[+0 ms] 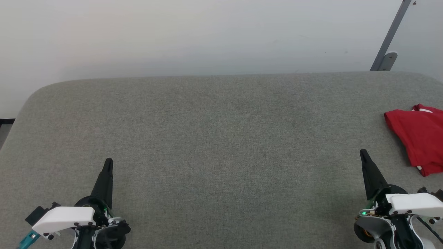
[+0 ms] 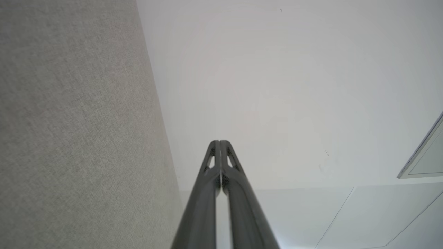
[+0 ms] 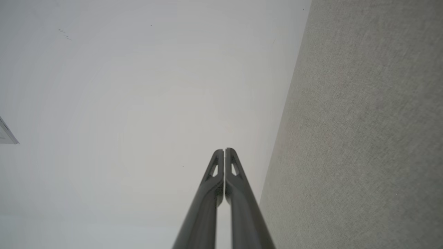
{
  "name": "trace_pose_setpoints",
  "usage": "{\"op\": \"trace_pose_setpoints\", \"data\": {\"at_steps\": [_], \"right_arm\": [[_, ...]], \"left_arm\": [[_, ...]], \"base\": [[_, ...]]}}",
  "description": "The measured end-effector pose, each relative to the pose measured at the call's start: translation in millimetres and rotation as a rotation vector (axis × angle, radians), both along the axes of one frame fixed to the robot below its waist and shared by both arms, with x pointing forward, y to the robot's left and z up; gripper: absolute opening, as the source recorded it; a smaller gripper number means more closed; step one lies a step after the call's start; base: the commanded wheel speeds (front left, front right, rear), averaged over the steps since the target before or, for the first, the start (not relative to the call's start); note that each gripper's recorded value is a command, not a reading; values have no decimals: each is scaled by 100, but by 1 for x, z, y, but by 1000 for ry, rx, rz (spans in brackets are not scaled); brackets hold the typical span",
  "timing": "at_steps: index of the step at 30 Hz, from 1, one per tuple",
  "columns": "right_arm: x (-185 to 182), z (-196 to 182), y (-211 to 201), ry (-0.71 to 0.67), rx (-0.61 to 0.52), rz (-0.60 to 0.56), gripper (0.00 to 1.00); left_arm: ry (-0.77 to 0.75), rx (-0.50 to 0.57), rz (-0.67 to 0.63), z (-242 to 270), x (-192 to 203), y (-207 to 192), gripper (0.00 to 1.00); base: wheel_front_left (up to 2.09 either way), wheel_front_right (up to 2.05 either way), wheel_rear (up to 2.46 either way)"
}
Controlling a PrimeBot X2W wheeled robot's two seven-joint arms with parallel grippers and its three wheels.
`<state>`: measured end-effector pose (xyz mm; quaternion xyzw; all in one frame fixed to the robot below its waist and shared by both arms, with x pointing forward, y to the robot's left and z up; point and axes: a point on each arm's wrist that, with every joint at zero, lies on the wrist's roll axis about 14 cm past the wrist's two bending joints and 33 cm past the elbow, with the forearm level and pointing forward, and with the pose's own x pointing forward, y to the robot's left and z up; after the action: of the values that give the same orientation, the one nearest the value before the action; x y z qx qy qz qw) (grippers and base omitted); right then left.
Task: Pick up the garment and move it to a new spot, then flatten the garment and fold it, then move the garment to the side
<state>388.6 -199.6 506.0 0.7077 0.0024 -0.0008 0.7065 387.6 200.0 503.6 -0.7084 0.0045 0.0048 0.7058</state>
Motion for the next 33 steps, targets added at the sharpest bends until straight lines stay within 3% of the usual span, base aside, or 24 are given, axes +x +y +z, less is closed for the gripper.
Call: {"op": "trace_pose_setpoints", "data": {"at_steps": [33], "right_arm": [[0, 0, 0, 0, 0, 0, 0]], "left_arm": [[0, -2, -2, 0, 0, -1, 0]], "base": [[0, 0, 0]]}}
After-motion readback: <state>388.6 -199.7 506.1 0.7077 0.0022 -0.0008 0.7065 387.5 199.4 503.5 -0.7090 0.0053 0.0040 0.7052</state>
